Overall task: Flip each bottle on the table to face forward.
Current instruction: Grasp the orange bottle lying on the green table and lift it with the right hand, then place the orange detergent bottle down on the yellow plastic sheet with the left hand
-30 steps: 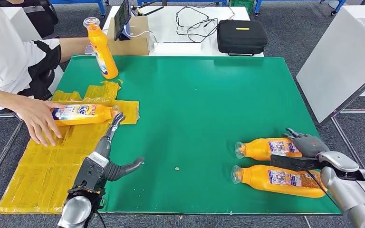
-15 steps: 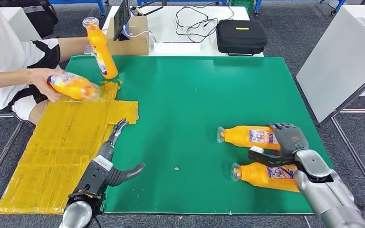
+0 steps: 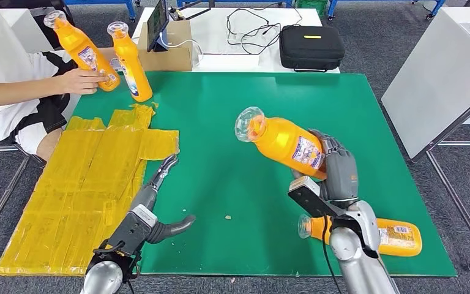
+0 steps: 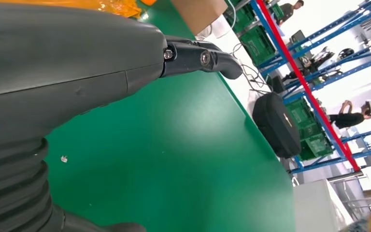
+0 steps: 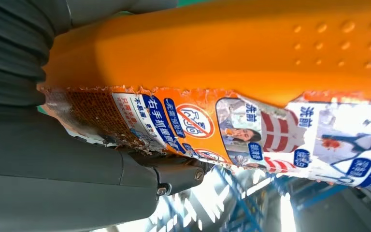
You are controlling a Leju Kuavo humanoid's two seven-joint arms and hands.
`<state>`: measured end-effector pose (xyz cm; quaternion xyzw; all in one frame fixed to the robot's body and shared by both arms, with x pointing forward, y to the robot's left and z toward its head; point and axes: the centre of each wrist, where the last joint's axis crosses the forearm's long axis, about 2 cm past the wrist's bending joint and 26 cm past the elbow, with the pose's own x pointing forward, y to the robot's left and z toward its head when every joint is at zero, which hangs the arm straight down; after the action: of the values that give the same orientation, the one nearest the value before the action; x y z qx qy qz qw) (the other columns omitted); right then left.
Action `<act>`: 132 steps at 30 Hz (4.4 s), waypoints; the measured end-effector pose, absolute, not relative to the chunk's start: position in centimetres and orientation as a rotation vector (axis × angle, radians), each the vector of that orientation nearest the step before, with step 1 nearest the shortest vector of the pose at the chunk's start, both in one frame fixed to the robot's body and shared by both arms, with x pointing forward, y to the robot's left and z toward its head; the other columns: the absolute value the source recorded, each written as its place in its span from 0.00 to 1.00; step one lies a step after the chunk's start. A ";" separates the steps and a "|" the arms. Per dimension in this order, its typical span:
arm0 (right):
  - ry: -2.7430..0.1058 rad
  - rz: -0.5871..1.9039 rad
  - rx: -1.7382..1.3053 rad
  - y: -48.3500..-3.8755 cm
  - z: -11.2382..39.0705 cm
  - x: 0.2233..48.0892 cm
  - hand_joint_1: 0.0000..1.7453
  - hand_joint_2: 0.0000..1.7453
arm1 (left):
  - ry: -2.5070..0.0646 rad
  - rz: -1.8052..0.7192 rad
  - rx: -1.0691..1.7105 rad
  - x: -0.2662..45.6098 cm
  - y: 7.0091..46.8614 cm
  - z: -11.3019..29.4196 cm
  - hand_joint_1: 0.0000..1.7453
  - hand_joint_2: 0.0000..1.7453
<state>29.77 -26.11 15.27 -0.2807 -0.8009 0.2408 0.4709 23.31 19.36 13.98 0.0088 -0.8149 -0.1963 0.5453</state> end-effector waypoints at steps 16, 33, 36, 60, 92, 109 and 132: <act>-1.892 0.643 -0.122 -18.1 12.3 25.4 1.00 1.00 | -1.951 -0.428 0.005 23.4 19.5 14.7 0.00 1.00; -1.823 0.710 0.078 -13.0 10.1 24.1 1.00 1.00 | -1.936 -0.443 -0.312 22.9 18.3 14.9 0.00 1.00; -1.832 0.690 0.095 -12.7 10.1 24.2 1.00 1.00 | -1.918 -0.457 -0.399 22.7 17.8 14.7 0.00 1.00; -1.859 0.755 0.158 -10.6 10.3 24.7 1.00 1.00 | -1.801 -0.355 -0.633 23.6 17.6 13.9 0.00 1.00; -1.857 0.994 0.186 -7.9 9.5 24.7 1.00 1.00 | -1.739 -0.216 -0.664 24.8 18.4 13.4 1.00 1.00; -1.892 0.927 0.144 -8.0 9.3 24.5 1.00 1.00 | -1.797 -0.233 -0.627 24.8 18.4 13.7 1.00 1.00; -2.299 0.227 -0.010 -18.0 16.6 23.6 0.00 1.00 | -1.989 -0.731 0.592 28.9 26.3 19.4 1.00 1.00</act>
<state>23.59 -17.96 16.60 -0.0040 -0.9103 0.0898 0.4041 28.91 26.27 19.36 0.2399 -0.8056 -0.2963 0.4535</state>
